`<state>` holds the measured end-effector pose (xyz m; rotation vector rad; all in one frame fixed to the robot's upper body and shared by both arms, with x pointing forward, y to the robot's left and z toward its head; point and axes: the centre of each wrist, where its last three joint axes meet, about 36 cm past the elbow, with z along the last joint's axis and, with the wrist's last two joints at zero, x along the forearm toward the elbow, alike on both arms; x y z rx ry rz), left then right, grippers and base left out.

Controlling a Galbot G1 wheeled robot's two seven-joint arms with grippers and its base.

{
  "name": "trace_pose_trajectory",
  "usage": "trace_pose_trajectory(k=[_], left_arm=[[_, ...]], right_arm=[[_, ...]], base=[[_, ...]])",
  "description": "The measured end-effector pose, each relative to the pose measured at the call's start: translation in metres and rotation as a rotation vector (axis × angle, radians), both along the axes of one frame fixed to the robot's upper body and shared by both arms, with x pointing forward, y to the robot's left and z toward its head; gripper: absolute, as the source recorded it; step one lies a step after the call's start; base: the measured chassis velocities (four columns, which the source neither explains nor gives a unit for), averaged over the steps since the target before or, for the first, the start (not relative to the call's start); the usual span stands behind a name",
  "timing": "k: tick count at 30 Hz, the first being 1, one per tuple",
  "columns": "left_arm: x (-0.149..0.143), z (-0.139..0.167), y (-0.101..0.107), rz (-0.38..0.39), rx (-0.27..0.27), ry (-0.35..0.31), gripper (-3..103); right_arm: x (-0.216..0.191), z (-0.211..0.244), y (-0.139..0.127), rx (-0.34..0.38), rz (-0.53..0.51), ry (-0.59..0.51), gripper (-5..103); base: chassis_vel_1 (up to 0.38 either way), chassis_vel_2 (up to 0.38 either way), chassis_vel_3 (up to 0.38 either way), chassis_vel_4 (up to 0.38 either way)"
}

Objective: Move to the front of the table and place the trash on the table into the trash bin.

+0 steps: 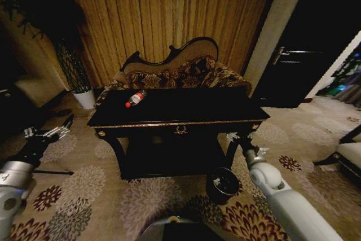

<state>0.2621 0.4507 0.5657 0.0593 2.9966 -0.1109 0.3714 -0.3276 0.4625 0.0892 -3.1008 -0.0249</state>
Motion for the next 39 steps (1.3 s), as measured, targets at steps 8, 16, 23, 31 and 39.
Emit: trace_pose_trajectory(k=[8, 16, 23, 31, 39], left_arm=[[-0.001, 0.0, 0.002, 0.025, 0.015, 0.014, 100], [0.0, 0.002, 0.001, 0.019, 0.023, 0.013, 100], [-0.001, 0.005, -0.002, 0.012, 0.021, 0.02, 100], [-0.002, 0.008, -0.001, 0.016, 0.026, 0.021, 100], [-0.003, 0.008, -0.002, 0.017, 0.023, 0.02, 100]], right_arm=[[-0.009, 0.046, 0.013, 0.007, 0.061, -0.046, 100], [-0.015, 0.079, 0.013, 0.005, 0.097, -0.065, 100], [-0.019, 0.077, 0.018, 0.01, 0.113, -0.054, 100], [-0.021, 0.07, 0.021, 0.002, 0.118, -0.038, 100], [-0.02, 0.068, 0.019, -0.003, 0.111, -0.035, 100]], base=[[0.0, 0.0, 0.0, 0.0], [0.0, 0.0, 0.0, 0.0], [0.0, 0.0, 0.0, 0.0], [-0.067, 0.073, 0.071, -0.071], [-0.22, 0.201, 0.222, -0.208]])
